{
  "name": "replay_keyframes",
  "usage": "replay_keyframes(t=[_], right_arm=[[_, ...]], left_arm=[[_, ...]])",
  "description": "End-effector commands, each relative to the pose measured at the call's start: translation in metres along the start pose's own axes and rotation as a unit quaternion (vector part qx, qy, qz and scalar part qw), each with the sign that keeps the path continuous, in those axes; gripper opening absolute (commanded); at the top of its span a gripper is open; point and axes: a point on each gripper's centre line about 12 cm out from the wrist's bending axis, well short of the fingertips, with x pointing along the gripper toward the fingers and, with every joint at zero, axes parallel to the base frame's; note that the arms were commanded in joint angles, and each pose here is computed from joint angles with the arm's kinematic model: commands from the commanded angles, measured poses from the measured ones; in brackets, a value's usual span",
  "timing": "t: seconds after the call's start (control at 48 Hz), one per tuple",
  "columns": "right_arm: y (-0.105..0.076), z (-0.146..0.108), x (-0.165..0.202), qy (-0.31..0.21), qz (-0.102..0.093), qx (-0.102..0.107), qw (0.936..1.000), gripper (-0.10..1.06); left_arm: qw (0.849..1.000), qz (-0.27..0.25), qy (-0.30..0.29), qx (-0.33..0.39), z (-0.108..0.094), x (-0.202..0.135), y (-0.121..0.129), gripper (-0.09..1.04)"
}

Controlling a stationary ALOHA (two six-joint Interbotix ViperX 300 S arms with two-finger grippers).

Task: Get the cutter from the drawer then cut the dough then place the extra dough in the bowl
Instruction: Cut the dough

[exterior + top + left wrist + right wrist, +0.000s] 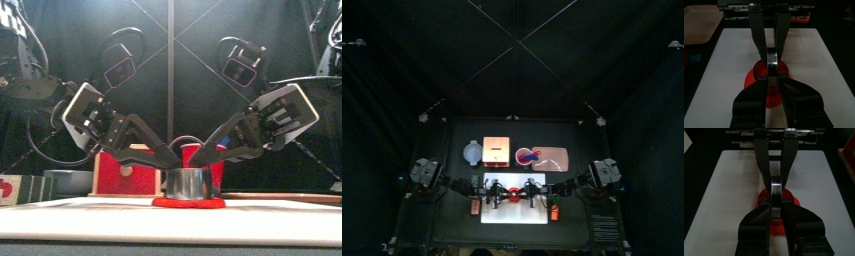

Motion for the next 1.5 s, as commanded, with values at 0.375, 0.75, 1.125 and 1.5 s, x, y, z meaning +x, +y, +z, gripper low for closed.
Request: replay_keyframes(t=[0.375,0.75,1.125,1.5], right_arm=[[-0.005,-0.015,-0.008,0.033,-0.007,0.004,0.9994,0.4],[-0.003,-0.024,0.013,0.045,-0.009,0.005,0.9989,0.4],[-0.008,-0.044,0.01,0.074,-0.019,0.013,0.997,0.4],[-0.003,-0.008,0.01,0.027,-0.005,0.0,0.9996,0.4]], left_arm=[[0.999,-0.008,0.044,-0.009,-0.02,0.005,-0.008,0.52],[0.99,0.014,0.119,-0.076,-0.076,0.002,-0.022,0.49],[0.983,0.017,0.159,-0.086,-0.092,0.0,-0.028,0.49],[0.992,0.009,0.089,-0.09,-0.035,0.003,-0.023,0.5]])
